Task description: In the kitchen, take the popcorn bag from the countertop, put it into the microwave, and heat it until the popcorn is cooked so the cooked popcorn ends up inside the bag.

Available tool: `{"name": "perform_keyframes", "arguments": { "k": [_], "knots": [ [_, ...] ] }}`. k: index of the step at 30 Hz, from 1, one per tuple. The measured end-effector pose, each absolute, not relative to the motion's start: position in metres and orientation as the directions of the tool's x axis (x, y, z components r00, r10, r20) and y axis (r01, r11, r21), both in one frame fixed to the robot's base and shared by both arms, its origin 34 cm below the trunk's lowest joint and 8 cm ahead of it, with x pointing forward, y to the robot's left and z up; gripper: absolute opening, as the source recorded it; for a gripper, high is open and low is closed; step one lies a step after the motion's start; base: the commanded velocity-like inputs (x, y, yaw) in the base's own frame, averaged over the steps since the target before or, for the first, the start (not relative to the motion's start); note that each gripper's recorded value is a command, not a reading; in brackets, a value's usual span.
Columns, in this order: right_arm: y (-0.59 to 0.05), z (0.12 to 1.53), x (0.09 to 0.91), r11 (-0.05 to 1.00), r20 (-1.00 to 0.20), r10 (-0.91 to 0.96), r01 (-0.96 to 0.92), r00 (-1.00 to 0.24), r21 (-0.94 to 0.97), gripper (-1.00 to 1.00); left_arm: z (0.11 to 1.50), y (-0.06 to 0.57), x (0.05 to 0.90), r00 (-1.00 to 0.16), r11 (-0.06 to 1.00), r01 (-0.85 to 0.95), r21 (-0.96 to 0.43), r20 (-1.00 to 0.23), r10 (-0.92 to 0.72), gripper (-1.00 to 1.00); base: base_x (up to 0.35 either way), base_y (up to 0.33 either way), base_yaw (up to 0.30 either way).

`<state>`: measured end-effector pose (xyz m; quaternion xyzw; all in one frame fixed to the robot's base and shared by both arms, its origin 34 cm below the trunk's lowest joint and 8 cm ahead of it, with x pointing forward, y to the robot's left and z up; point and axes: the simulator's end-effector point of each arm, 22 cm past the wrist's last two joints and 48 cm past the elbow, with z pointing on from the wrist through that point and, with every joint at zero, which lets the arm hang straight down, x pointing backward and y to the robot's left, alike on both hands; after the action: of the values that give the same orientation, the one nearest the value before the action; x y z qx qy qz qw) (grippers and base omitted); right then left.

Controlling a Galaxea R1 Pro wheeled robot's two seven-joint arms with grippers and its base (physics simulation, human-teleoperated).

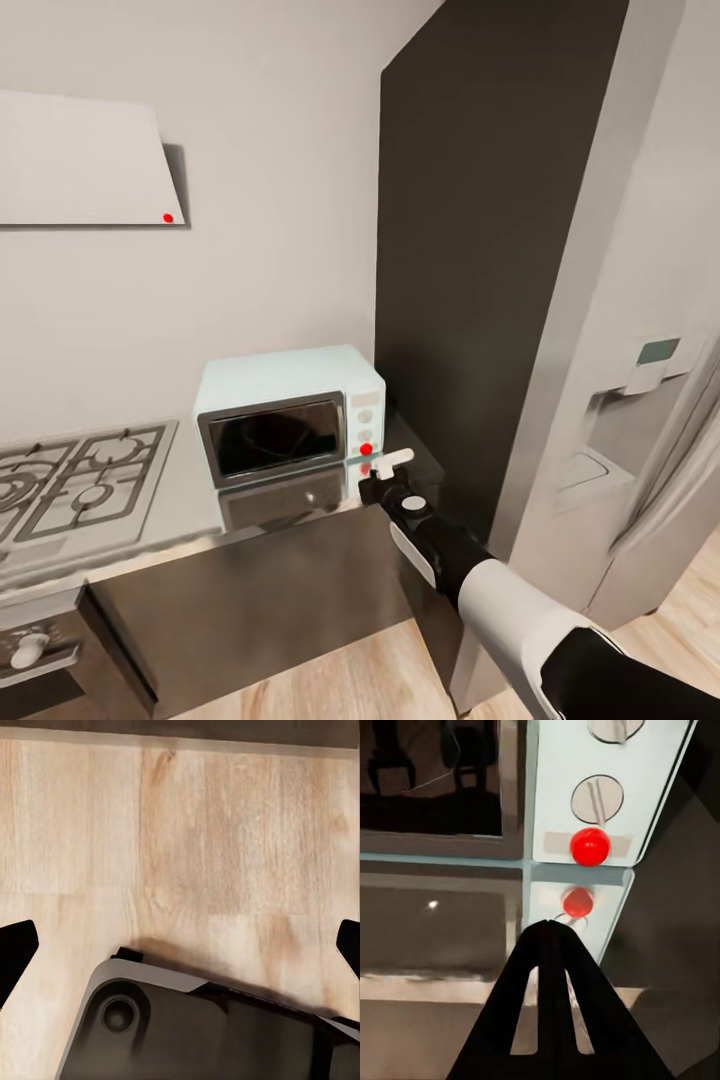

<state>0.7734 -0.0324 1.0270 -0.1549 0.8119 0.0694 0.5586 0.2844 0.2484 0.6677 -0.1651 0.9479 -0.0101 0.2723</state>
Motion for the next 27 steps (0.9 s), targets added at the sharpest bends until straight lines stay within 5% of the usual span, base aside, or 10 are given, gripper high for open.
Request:
{"name": "perform_keyframes", "arguments": {
  "k": [17,27],
  "knots": [
    [-0.041,1.008,0.769,0.946,-0.914,-0.179,-0.318,-0.363,-0.059,-1.0,0.668,0.248,0.287,-0.796,0.945,-0.307,-0.11,-0.515,-0.319,1.0,0.225,0.0,0.0],
    [-0.041,1.001,0.765,0.946,-0.91,-0.179,-0.319,-0.373,-0.056,-1.0,0.667,0.248,0.284,-0.798,0.946,-0.306,-0.109,-0.512,-0.317,1.0,0.035,0.0,0.0]
  ]
}}
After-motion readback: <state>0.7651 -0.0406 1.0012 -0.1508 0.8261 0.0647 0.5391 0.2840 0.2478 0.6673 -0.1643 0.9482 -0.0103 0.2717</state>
